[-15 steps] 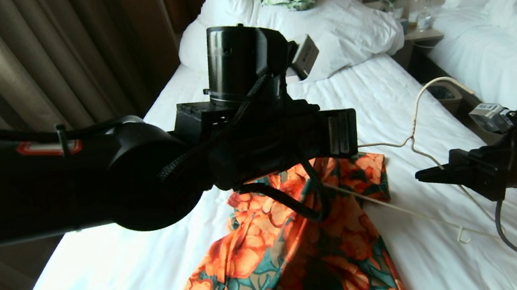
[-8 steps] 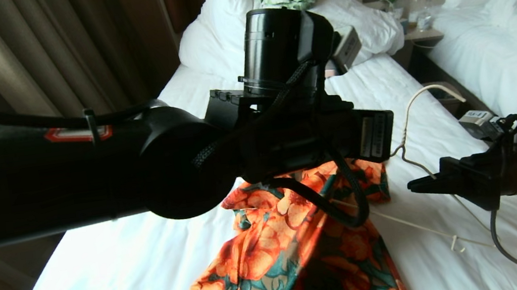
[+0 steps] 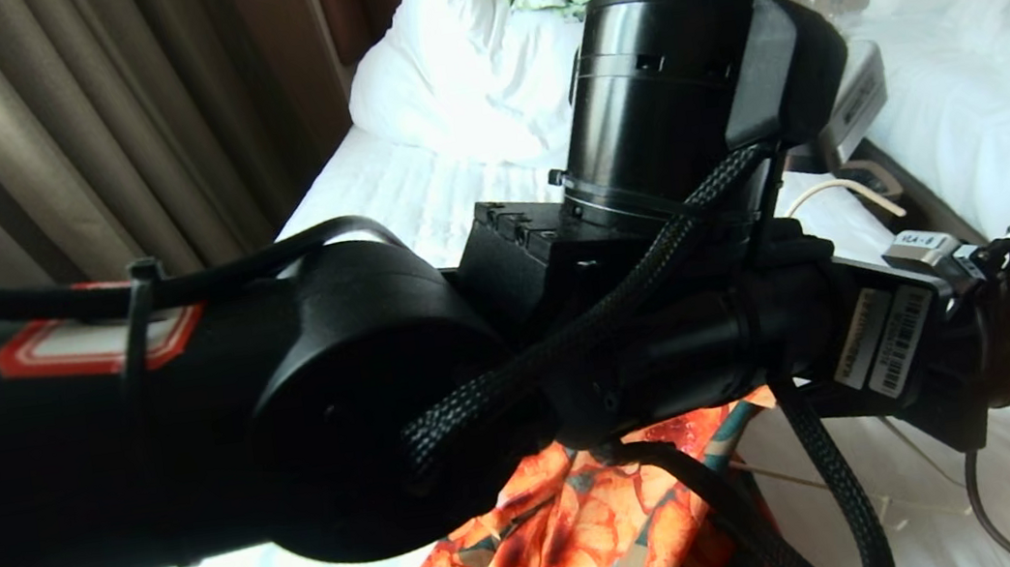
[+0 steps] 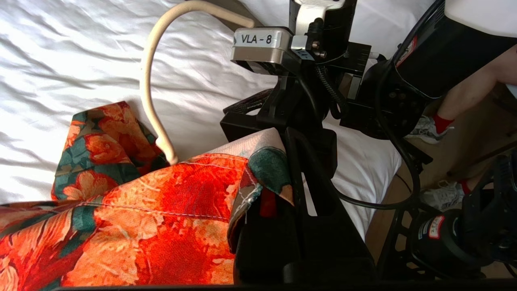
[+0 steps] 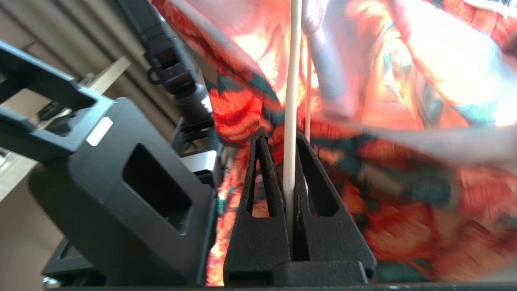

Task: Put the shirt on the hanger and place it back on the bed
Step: Hook one side of the shirt onto the hanger

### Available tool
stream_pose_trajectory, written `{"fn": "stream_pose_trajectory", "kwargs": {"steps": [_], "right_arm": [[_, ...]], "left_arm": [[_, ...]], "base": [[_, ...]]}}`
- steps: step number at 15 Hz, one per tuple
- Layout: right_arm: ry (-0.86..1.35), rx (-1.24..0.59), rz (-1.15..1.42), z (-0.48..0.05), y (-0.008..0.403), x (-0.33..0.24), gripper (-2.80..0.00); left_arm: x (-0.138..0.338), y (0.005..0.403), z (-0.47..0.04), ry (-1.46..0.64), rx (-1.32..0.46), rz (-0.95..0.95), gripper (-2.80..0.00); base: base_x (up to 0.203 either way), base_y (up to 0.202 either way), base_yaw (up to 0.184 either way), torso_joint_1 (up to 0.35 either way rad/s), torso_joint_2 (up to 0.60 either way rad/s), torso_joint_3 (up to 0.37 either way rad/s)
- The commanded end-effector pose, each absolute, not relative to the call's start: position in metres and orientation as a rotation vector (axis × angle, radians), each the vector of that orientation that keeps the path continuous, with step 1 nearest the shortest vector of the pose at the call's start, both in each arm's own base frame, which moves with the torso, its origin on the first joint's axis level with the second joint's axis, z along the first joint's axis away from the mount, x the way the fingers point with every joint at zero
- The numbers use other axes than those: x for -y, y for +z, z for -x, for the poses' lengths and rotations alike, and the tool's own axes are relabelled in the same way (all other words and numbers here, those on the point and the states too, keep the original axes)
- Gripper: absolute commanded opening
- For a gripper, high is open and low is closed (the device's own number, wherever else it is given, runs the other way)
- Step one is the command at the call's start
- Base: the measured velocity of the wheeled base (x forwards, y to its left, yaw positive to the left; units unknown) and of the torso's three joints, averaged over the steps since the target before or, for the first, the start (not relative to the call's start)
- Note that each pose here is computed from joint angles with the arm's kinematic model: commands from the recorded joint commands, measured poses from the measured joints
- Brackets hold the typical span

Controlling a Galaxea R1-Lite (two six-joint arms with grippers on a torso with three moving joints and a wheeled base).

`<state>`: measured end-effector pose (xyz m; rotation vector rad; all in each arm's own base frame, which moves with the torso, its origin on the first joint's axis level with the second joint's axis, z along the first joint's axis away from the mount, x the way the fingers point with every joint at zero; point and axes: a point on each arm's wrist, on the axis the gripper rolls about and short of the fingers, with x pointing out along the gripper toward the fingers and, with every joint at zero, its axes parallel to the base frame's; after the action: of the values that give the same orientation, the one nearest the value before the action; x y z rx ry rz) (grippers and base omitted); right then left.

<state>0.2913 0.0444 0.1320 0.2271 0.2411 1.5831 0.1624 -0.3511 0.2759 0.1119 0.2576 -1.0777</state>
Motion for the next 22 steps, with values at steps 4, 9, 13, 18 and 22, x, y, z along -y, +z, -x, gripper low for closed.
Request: {"fn": "stream_pose_trajectory", "kwargs": {"steps": [4, 9, 13, 18, 22], "right_arm": [[1.658, -0.26, -0.227, -0.279, 0.131, -0.063, -2.8], [1.662, -0.248, -0.216, -0.278, 0.13, -0.064, -2.8], [1.659, -0.247, -0.216, -0.279, 0.13, -0.063, -2.8], [1.613, -0.22, -0.203, -0.288, 0.134, -0.05, -2.8], [1.576, -0.2, -0.193, -0.293, 0.137, -0.039, -2.8]], "left_arm": [[0.359, 0.277, -0.143, -1.124, -0.246, -0.125, -2.8], [0.371, 0.266, -0.129, -1.121, -0.262, -0.152, -2.8], [0.374, 0.265, -0.13, -1.113, -0.251, -0.17, 0.0], [0.37, 0.255, -0.13, -1.071, -0.277, -0.201, 0.0], [0.37, 0.25, -0.123, -1.085, -0.292, -0.217, 0.0]], "base": [[0.0, 0.0, 0.0, 0.0, 0.0, 0.0], [0.0, 0.0, 0.0, 0.0, 0.0, 0.0], [0.0, 0.0, 0.0, 0.0, 0.0, 0.0], [0.0, 0.0, 0.0, 0.0, 0.0, 0.0], [0.0, 0.0, 0.0, 0.0, 0.0, 0.0]]}}
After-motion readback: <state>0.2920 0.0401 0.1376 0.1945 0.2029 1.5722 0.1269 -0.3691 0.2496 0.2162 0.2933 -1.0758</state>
